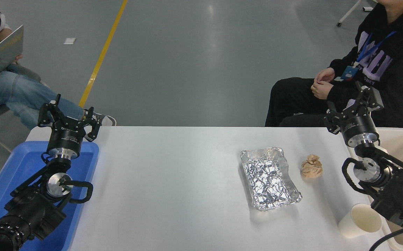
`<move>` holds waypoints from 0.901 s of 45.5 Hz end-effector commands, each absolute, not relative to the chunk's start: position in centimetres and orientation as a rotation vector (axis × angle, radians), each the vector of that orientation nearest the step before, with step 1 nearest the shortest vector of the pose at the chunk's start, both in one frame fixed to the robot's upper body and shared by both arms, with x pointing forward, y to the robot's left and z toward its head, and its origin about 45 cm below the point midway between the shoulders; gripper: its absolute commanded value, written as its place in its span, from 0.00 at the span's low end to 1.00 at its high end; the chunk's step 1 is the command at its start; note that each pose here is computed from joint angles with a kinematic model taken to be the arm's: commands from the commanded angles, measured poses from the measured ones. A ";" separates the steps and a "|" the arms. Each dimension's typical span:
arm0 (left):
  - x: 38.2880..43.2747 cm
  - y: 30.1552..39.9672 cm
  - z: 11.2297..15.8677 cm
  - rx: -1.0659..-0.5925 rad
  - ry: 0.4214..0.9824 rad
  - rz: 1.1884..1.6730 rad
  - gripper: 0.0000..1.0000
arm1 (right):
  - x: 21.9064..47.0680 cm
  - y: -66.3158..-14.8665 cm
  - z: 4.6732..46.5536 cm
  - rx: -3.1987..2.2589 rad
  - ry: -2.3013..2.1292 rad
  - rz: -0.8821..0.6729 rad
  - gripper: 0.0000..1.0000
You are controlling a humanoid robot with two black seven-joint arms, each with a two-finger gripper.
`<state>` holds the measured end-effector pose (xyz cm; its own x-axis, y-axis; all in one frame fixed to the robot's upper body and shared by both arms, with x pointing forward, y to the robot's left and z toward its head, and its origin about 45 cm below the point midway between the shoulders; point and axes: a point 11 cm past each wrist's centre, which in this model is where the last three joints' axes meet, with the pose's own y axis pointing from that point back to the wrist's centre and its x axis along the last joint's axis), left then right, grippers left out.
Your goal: Pick up paper cup place in dustbin
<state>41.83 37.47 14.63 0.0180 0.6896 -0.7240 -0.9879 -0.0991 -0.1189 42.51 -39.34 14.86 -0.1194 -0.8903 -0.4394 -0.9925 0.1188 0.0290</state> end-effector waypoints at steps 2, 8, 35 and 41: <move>41.83 37.48 14.63 -0.757 0.516 1.518 0.99 | 42.5 -39.2 14.6 -1.860 2.107 0.421 1.00; 41.84 37.44 14.65 -0.757 0.516 1.517 0.99 | 42.6 -39.3 14.8 -1.864 2.106 0.414 1.00; 41.83 37.48 14.63 -0.757 0.516 1.518 0.99 | 42.8 -39.1 15.0 -1.872 2.094 0.413 1.00; 41.83 37.48 14.63 -0.757 0.516 1.518 0.99 | 42.3 -38.8 14.3 -1.886 2.086 0.440 1.00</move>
<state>41.84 37.46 14.64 0.0183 0.6894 -0.7241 -0.9879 -0.0989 -0.1191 42.77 -39.19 15.04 -0.1055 -0.9072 -0.4072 -0.9939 0.1098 0.0129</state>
